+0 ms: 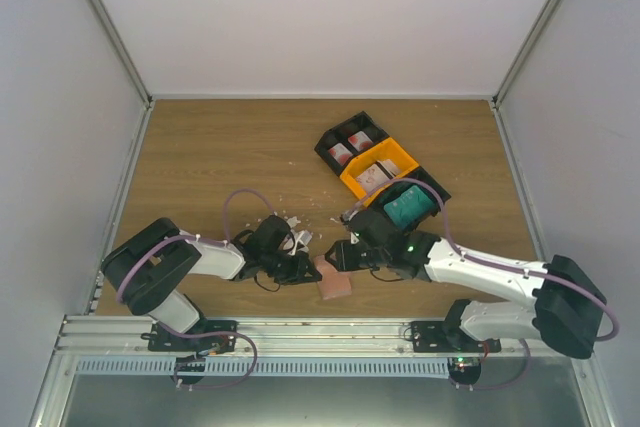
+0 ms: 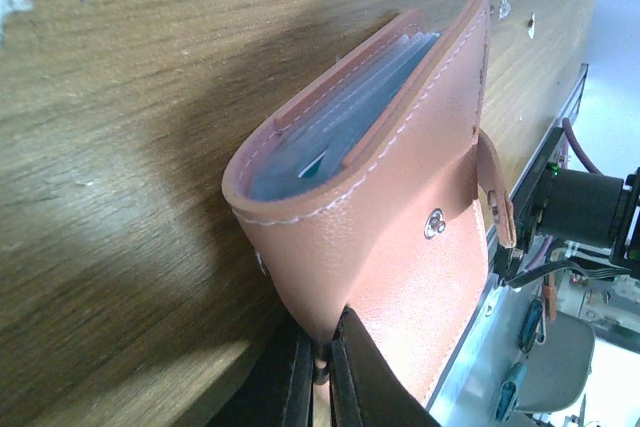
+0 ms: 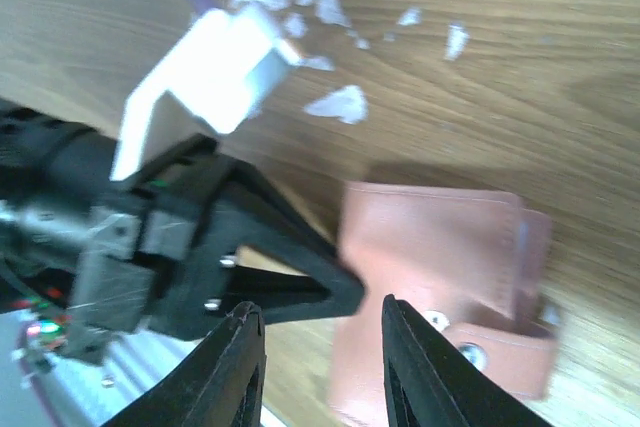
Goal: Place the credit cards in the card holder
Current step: Close the card holder at the center of the board.
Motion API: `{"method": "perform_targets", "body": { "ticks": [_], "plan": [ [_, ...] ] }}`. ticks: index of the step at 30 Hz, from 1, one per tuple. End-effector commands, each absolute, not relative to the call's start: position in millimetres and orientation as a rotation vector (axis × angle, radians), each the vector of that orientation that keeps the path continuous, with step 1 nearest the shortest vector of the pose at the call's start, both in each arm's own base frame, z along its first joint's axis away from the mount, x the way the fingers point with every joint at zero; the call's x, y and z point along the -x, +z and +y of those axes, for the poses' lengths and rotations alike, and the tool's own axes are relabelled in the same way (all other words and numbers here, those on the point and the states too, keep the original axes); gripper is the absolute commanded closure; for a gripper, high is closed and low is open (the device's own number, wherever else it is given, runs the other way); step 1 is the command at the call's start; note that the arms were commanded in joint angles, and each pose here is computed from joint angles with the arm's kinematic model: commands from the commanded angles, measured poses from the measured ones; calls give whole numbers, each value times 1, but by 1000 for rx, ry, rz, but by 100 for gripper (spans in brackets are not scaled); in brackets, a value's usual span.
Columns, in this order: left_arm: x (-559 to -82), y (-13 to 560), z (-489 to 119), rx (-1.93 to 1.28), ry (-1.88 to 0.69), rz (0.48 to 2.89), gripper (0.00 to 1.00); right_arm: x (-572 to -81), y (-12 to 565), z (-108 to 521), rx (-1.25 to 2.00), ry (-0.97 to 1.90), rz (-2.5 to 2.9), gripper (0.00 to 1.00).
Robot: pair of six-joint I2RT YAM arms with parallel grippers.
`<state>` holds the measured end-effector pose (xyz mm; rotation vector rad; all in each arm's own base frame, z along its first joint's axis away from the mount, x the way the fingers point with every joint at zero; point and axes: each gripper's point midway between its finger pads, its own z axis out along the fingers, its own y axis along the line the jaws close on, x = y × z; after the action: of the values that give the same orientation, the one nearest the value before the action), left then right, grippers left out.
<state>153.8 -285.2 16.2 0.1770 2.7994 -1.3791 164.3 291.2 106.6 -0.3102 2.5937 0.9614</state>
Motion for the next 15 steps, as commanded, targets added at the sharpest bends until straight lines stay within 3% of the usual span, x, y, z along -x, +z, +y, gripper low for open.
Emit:
{"method": "perform_targets", "body": {
  "ticks": [1, 10, 15],
  "plan": [
    [-157, -7, -267, -109, -1197, 2863, 92, -165, 81, 256, 321, 615, 2740, 66],
    [-158, -4, -270, -96, -1221, 2849, 83, -154, 53, 240, 425, 7, 2882, 58],
    [-157, -1, -271, -107, -1241, 2840, 80, -152, 50, 242, 440, -108, 2892, 65]
  ]
}}
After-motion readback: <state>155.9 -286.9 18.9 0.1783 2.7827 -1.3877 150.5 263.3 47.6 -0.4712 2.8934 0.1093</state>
